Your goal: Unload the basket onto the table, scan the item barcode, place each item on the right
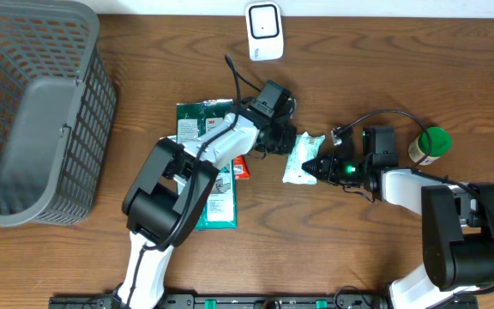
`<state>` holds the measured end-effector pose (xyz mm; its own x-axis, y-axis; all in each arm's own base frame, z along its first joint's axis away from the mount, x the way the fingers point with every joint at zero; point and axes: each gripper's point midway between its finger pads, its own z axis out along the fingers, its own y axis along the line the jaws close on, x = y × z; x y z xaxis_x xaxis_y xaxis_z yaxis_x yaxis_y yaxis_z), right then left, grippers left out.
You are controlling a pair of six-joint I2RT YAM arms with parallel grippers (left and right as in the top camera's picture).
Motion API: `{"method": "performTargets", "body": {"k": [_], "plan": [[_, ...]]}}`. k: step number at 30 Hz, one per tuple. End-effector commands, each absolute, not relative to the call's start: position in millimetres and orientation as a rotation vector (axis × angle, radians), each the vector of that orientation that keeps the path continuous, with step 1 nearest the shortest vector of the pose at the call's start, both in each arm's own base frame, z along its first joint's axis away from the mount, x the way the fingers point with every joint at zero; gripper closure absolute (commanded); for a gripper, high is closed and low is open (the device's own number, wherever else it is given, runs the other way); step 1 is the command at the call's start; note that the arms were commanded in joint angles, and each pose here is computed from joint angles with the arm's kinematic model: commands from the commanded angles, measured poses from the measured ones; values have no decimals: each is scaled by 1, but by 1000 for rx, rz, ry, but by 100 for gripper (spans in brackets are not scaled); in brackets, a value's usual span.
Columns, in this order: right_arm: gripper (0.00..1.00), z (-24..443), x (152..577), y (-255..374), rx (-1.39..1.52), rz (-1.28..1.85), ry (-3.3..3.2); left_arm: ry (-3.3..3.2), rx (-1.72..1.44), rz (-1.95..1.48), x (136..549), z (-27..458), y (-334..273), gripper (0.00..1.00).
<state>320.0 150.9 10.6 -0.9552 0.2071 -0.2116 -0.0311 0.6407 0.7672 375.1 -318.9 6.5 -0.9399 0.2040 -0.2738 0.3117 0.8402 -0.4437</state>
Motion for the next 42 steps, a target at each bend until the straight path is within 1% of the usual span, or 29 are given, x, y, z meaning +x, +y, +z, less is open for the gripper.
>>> {"method": "performTargets", "body": {"k": [1, 4, 5, 8, 10, 12, 15, 18, 20, 22, 25, 29, 33, 34, 35, 36, 41, 42], "plan": [[99, 25, 324, 153, -4, 1179, 2521, 2628, 351, -748, 404, 82, -306, 85], [99, 48, 328, 154, -68, 1178, 2454, 2510, 305, -751, 416, 139, -287, 86], [99, 65, 329, 156, -102, 1211, 2401, 2438, 266, -731, 420, 176, -270, 86], [99, 94, 328, 159, -168, 1268, 2309, 2332, 202, -674, 421, 230, -236, 86], [99, 116, 324, 162, -276, 1290, 2225, 2257, 169, -602, 415, 269, -203, 86], [99, 134, 323, 162, -309, 1282, 2193, 2210, 115, -515, 405, 297, -169, 87], [99, 162, 324, 162, -395, 1213, 2176, 2178, -12, -360, 384, 324, -110, 89], [99, 169, 332, 154, -464, 981, 2265, 2190, -139, -242, 366, 329, -61, 89], [99, 170, 334, 149, -535, 809, 2327, 2210, -192, -210, 359, 326, -43, 89], [99, 176, 332, 151, -705, 633, 2332, 2252, -255, -173, 352, 317, -24, 89], [99, 201, 318, 176, -811, 733, 2273, 2343, -336, -153, 346, 294, -9, 89], [99, 210, 315, 182, -825, 768, 2241, 2434, -315, -194, 352, 270, -17, 89], [99, 207, 327, 152, -685, 531, 2386, 2522, -280, -239, 362, 244, -27, 89], [99, 214, 331, 144, -667, 458, 2393, 2536, -283, -237, 365, 238, -27, 89], [99, 236, 339, 137, -648, 376, 2370, 2550, -286, -235, 369, 231, -27, 89], [99, 247, 342, 135, -638, 344, 2354, 2553, -286, -235, 372, 229, -27, 89], [99, 336, 375, 117, -517, 111, 2237, 2560, -286, -239, 378, 224, -28, 90], [99, 344, 379, 117, -511, 91, 2233, 2561, -286, -239, 378, 224, -28, 90]]}}
